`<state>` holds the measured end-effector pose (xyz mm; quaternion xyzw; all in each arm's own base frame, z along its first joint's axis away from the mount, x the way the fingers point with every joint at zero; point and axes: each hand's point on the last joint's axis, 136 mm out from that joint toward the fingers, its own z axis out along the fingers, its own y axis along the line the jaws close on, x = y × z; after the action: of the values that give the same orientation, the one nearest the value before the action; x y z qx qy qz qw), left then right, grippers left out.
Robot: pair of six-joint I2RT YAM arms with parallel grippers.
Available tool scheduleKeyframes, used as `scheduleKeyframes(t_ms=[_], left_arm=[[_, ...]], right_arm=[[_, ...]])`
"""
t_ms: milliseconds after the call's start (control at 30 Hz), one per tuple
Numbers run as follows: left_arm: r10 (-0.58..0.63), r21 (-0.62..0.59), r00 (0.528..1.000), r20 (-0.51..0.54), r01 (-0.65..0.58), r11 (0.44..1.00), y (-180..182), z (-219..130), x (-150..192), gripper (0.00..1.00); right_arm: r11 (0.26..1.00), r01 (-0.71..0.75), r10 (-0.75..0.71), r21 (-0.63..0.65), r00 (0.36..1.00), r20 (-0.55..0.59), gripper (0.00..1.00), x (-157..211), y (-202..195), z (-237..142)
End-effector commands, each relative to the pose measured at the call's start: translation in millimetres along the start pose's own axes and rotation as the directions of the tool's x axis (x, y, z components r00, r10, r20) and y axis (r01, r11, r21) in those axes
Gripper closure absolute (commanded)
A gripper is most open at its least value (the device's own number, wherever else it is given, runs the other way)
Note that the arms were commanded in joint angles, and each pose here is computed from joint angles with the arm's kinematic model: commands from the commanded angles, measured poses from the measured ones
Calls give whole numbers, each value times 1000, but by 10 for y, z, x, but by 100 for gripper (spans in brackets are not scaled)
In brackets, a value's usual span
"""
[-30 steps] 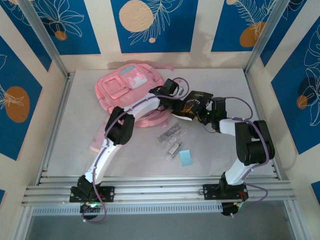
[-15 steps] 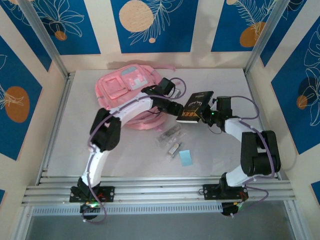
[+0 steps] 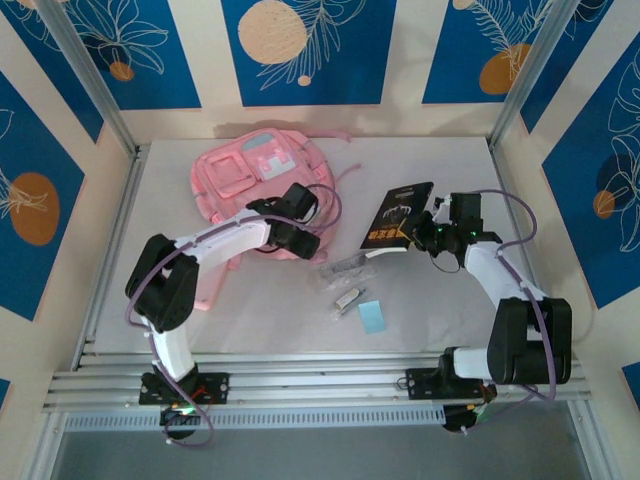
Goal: Pack the student bag
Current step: Open the student bag at the center of the table.
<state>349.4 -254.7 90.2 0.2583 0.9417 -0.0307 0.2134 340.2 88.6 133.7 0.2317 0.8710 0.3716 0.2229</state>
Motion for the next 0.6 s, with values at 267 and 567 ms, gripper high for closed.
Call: scheduleKeyframes(t_ms=[267, 567], left_arm=[[40, -221, 973, 226, 12, 975, 621, -188, -636, 27], [55, -181, 993, 104, -36, 983, 784, 362, -563, 29]], right_arm=[[989, 115, -113, -88, 993, 20, 100, -10, 420, -291], [989, 115, -114, -90, 993, 18, 100, 29, 416, -307]])
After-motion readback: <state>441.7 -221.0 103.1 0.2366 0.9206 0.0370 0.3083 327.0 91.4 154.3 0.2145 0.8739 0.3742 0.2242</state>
